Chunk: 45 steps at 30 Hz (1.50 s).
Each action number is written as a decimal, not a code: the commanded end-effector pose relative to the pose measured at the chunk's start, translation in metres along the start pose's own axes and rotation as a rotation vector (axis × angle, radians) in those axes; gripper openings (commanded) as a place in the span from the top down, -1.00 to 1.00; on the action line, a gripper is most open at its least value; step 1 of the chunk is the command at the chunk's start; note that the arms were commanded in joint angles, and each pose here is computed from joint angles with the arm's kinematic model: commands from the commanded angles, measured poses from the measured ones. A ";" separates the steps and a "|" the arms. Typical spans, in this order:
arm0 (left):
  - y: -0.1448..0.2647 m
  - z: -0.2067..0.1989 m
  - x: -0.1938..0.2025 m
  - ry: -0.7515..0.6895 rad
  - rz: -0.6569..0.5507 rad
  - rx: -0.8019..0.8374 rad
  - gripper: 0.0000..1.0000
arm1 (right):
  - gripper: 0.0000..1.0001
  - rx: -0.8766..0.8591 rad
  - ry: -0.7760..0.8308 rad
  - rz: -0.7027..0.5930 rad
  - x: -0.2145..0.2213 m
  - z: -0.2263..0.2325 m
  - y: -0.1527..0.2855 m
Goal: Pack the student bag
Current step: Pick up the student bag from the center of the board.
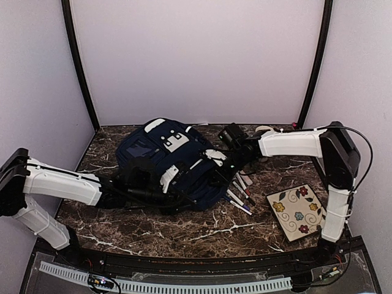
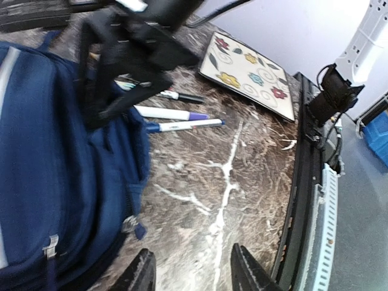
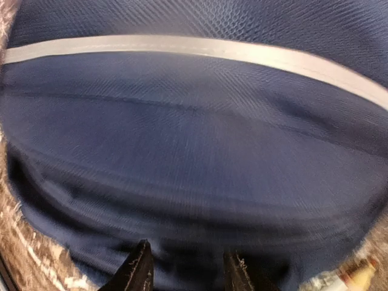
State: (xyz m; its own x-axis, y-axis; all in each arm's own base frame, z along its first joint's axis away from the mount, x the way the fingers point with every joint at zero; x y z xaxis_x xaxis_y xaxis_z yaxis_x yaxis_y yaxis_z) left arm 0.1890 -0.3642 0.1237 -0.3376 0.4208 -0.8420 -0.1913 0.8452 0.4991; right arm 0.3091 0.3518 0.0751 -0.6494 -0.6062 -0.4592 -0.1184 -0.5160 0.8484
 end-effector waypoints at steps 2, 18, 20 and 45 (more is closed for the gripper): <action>0.036 0.023 0.026 -0.135 0.134 -0.209 0.06 | 0.16 -0.016 0.059 -0.107 -0.008 0.012 0.043; -0.002 0.045 0.008 -0.518 0.246 -0.222 -0.04 | 0.15 -0.171 0.062 -0.129 0.025 0.042 0.058; -0.008 0.049 0.011 -0.548 0.271 -0.222 -0.02 | 0.15 -0.188 0.065 -0.125 0.029 0.045 0.058; -0.030 0.060 -0.008 -0.408 0.038 -0.141 1.00 | 0.29 -0.236 0.037 -0.081 0.039 0.057 0.039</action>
State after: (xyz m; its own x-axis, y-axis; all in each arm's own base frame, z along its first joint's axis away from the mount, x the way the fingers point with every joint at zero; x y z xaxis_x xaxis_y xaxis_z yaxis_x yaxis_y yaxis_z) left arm 0.2519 -0.3585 0.0699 0.0862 0.7463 -0.6600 -0.3425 0.6443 0.6838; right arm 0.2408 0.3331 0.1081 -0.6212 -0.5765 -0.5308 0.0031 -0.6792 0.7339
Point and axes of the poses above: each gripper's point midway between its finger pads, its own y axis back along the fingers, its own z axis along the line the jaws close on, x = y × z, the point moved 1 cm from there along y, back along the fingers, and after that the axes turned 13 degrees about -y, right-handed, at the moved point
